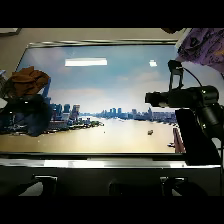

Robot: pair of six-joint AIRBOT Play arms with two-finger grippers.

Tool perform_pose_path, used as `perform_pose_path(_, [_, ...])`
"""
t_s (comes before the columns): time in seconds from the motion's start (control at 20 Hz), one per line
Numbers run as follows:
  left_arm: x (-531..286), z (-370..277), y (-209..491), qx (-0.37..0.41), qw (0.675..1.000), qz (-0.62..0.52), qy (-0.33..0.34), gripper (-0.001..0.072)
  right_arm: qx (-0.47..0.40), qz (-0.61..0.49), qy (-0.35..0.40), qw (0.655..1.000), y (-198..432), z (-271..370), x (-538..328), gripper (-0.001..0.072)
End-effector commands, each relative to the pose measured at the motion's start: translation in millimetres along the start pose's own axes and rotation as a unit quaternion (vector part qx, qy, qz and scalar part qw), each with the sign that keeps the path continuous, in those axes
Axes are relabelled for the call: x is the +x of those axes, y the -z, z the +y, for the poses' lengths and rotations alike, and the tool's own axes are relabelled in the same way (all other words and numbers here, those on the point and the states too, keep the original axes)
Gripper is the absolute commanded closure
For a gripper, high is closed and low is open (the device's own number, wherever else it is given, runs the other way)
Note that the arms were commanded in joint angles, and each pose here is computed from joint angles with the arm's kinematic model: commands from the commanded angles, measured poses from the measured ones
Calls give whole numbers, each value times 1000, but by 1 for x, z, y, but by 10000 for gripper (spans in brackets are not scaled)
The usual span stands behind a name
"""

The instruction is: Fold the clothes and pants, and hang the long-sleeved shirts on hangers.

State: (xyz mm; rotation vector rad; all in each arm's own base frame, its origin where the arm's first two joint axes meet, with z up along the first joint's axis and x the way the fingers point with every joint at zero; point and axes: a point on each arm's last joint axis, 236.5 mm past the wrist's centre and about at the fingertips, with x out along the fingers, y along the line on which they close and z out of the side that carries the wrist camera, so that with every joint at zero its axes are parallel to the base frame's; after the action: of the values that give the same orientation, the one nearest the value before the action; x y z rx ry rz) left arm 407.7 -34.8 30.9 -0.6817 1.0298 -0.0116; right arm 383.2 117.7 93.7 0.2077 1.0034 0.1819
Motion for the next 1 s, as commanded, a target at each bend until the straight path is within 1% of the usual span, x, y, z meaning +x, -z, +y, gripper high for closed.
perform_pose_path(0.0, [-2, -124, 84, 21, 990, 76, 117, 695, -11, 32, 19, 999, 15, -9, -1, 622])
perform_pose_path(0.15, [12, -187, 146, 58, 980, 102, 160, 695, -29, 67, 49, 996, 31, -24, -4, 621])
perform_pose_path(0.25, [28, -214, 181, 61, 976, 111, 176, 695, -55, 90, 68, 992, 40, -34, -7, 620])
perform_pose_path(0.35, [54, -223, 213, 44, 976, 130, 168, 694, -65, 104, 85, 989, 46, -43, -9, 619])
perform_pose_path(0.45, [80, -216, 238, 51, 976, 149, 149, 686, -66, 104, 89, 988, 46, -45, -9, 613])
perform_pose_path(0.5, [90, -208, 244, 50, 977, 160, 135, 585, -66, 100, 87, 989, 44, -44, -9, 498])
perform_pose_path(0.55, [94, -201, 241, 44, 978, 163, 126, 396, -61, 95, 87, 990, 42, -43, -8, 366])
perform_pose_path(0.6, [93, -197, 228, 34, 979, 158, 123, 257, -48, 89, 87, 991, 40, -43, -8, 365])
perform_pose_path(0.65, [86, -191, 207, 27, 981, 148, 121, 144, -41, 80, 94, 991, 36, -45, -8, 371])
perform_pose_path(0.7, [77, -182, 183, 25, 983, 133, 121, 56, -30, 67, 105, 992, 30, -50, -8, 372])
perform_pose_path(0.75, [65, -171, 155, 27, 986, 115, 118, 30, -4, 45, 108, 993, 20, -55, -7, 372])
perform_pose_path(0.8, [50, -155, 125, 32, 989, 92, 114, 30, 32, 21, 104, 994, 8, -60, -6, 372])
perform_pose_path(0.9, [22, -121, 73, 26, 993, 48, 100, 30, 123, -1, 62, 991, -9, -67, 6, 369])
perform_pose_path(0.95, [10, -103, 52, 14, 995, 29, 93, 30, 170, 16, 28, 985, -8, -66, 20, 358])
